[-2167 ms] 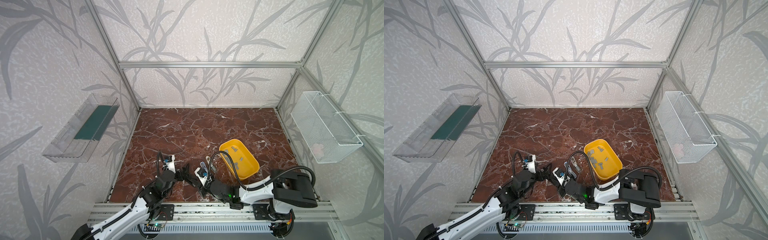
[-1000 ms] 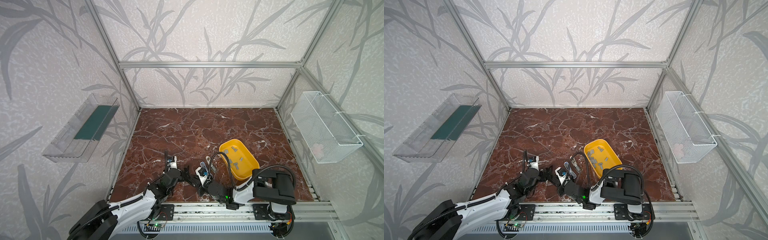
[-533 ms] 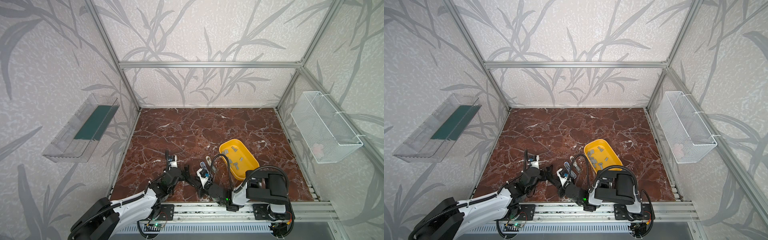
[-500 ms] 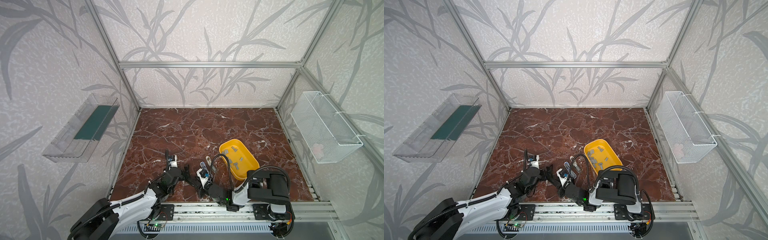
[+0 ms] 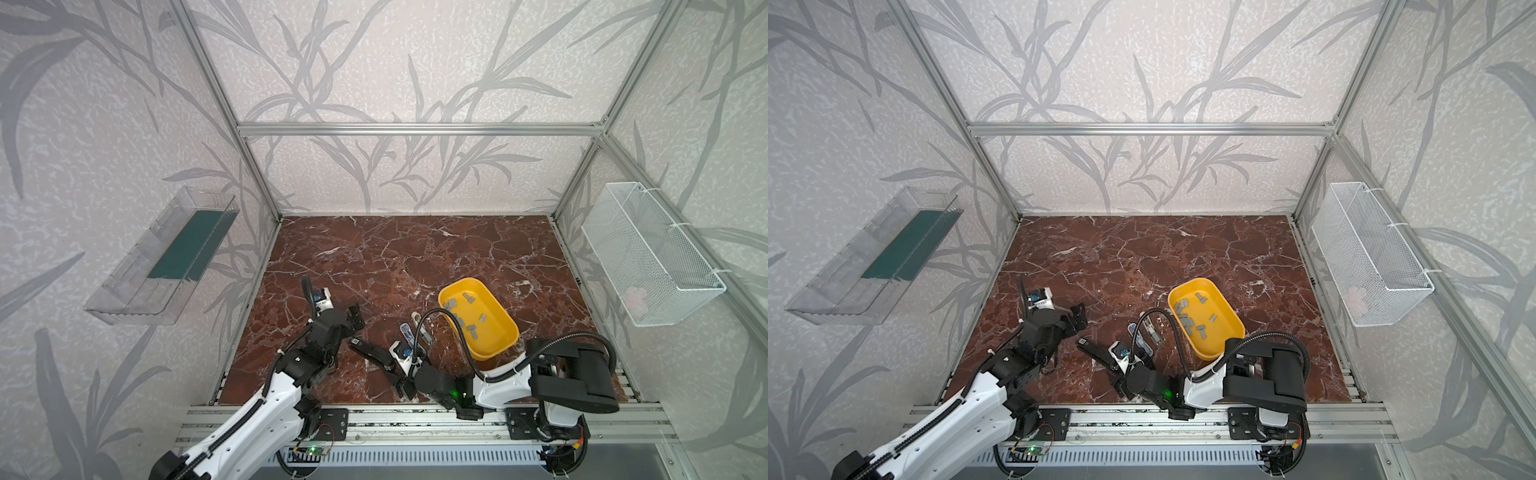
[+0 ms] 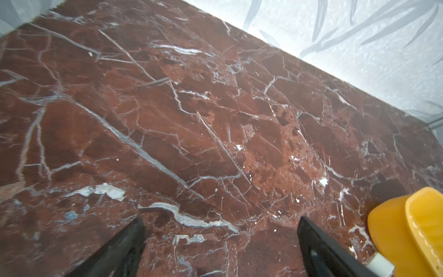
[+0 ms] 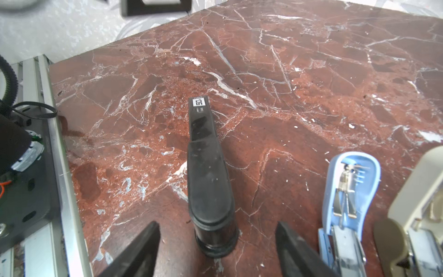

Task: Load the staples into the stapler

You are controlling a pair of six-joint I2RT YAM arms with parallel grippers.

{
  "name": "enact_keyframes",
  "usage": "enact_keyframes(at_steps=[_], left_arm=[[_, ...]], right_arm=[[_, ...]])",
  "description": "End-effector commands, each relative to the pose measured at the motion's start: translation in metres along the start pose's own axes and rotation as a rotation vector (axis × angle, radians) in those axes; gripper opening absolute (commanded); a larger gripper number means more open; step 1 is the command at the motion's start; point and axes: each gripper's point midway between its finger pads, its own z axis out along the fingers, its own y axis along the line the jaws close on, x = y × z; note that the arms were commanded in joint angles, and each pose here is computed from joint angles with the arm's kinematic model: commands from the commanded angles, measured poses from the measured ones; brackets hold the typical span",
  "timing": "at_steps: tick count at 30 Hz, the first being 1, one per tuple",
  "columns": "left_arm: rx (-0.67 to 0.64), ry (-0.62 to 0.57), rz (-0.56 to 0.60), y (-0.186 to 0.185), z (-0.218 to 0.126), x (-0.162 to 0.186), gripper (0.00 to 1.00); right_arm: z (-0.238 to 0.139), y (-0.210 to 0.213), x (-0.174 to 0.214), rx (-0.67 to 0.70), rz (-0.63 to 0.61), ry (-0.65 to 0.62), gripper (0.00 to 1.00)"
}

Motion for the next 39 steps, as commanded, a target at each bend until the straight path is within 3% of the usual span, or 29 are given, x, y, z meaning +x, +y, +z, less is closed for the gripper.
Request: enact_keyframes(at_steps=[1, 6, 12, 16, 29, 39], left_arm=[[-0.083, 0.025, -0.004, 0.019, -0.021, -0.005, 0.99], [-0.137, -0.059, 0.029, 0.038, -0.037, -0.018, 0.99], [-0.217, -0.057, 0.069, 0.056, -0.050, -0.019, 0.99], [-0.170, -0.064, 0.053, 0.052, -0.049, -0.016, 0.99], [-0.156, -0.097, 0.014, 0.059, -0.057, -0.015, 0.99], [-0.165, -0.131, -0.012, 0.066, -0.064, -0.018, 0.99]], right_arm=[[0.003, 0.007, -0.002, -0.007, -0.037, 0.027, 0.79], [0.015, 0.012, 0.001, -0.013, -0.048, 0.046, 0.78], [0.028, 0.009, -0.001, 0.010, -0.054, 0.053, 0.69], [0.042, 0.004, 0.000, 0.031, -0.048, 0.063, 0.62], [0.096, -0.019, -0.014, 0.251, -0.015, 0.086, 0.25], [0.140, -0.039, -0.033, 0.379, 0.080, 0.117, 0.22]])
